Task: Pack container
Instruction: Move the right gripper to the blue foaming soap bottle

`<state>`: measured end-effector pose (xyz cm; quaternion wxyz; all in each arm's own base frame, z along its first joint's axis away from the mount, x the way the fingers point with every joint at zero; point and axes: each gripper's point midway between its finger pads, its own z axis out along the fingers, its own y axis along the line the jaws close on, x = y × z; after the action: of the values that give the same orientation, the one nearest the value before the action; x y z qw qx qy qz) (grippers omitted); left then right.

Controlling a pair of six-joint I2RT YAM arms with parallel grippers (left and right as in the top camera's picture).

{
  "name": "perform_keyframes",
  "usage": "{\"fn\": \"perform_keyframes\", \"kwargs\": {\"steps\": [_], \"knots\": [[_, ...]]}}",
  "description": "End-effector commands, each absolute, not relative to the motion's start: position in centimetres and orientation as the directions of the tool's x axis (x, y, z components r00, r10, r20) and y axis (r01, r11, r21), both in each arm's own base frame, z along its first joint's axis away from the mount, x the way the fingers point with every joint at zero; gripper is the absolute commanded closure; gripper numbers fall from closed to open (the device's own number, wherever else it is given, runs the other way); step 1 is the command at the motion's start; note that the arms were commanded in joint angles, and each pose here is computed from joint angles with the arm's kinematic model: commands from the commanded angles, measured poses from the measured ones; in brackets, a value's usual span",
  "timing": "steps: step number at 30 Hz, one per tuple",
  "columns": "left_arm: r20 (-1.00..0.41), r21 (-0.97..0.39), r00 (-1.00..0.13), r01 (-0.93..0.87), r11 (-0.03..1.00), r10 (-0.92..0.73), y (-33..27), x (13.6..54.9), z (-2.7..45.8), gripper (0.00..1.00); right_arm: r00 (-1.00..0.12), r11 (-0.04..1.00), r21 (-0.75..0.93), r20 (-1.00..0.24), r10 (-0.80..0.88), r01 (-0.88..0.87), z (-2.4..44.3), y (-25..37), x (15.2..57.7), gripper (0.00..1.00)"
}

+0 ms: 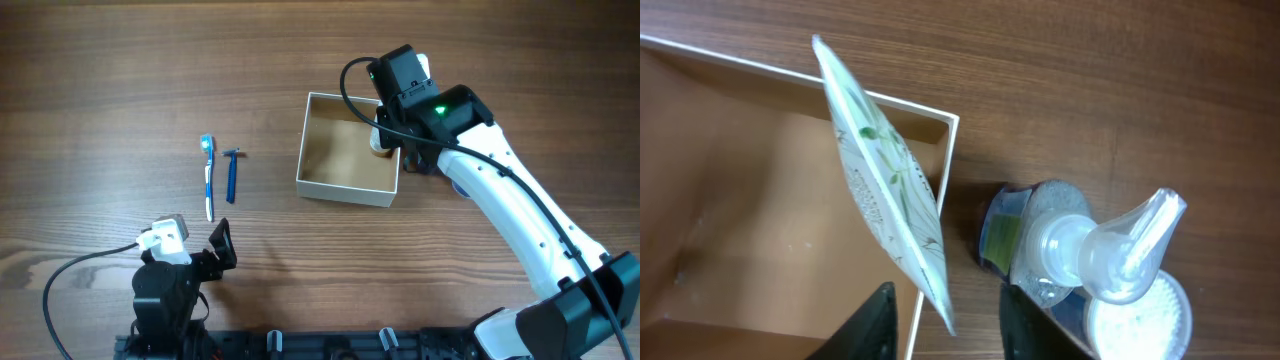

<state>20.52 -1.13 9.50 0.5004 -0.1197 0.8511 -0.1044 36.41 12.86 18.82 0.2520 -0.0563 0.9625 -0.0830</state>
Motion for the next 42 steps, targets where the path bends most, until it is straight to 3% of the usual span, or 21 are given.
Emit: {"fn": "perform_keyframes", "kwargs": {"steps": [1,10,15,20,26,30,39,42], "knots": [[-0.827,-0.308,-0.463,-0.099,0.946,-0.318,-1.2,20.6,9.5,0.00,-0.862,0.984,-0.172,-0.490,-0.132,-0.053,19.4,12.9,36.4,0.54],[-0.827,-0.308,-0.463,-0.099,0.946,-0.318,-1.2,20.6,9.6,0.00,-0.781,0.996,-0.075,-0.619,-0.077,-0.039,25.1,12.4,35.1,0.29],[-0.827,-0.308,-0.463,-0.099,0.946,-0.318,-1.2,20.6,9.5,0.00,-0.747,0.996,0.037,-0.660,0.086,0.082,27.8,9.1,34.2,0.24],[-0.827,-0.308,-0.463,-0.099,0.946,-0.318,-1.2,20.6,9.6,0.00,-0.796,0.973,0.135,-0.559,0.230,0.186,26.3,4.9,33.8,0.23],[-0.827,-0.308,-0.463,-0.099,0.946,-0.318,-1.2,20.6,9.5,0.00,-0.877,0.933,0.191,-0.327,0.353,0.305,20.8,0.7,32.2,0.06],[-0.827,-0.308,-0.463,-0.099,0.946,-0.318,-1.2,20.6,9.5,0.00,-0.901,0.934,0.188,-0.261,0.346,0.305,18.5,0.2,32.3,0.10],[-0.827,-0.307,-0.463,-0.099,0.946,-0.317,-1.2,20.6,9.5,0.00,-0.894,0.946,0.204,-0.327,0.307,0.251,18.9,1.1,34.2,0.24],[-0.827,-0.308,-0.463,-0.099,0.946,-0.318,-1.2,20.6,9.6,0.00,-0.896,0.962,0.189,-0.361,0.257,0.199,19.1,2.5,34.9,0.25]]}}
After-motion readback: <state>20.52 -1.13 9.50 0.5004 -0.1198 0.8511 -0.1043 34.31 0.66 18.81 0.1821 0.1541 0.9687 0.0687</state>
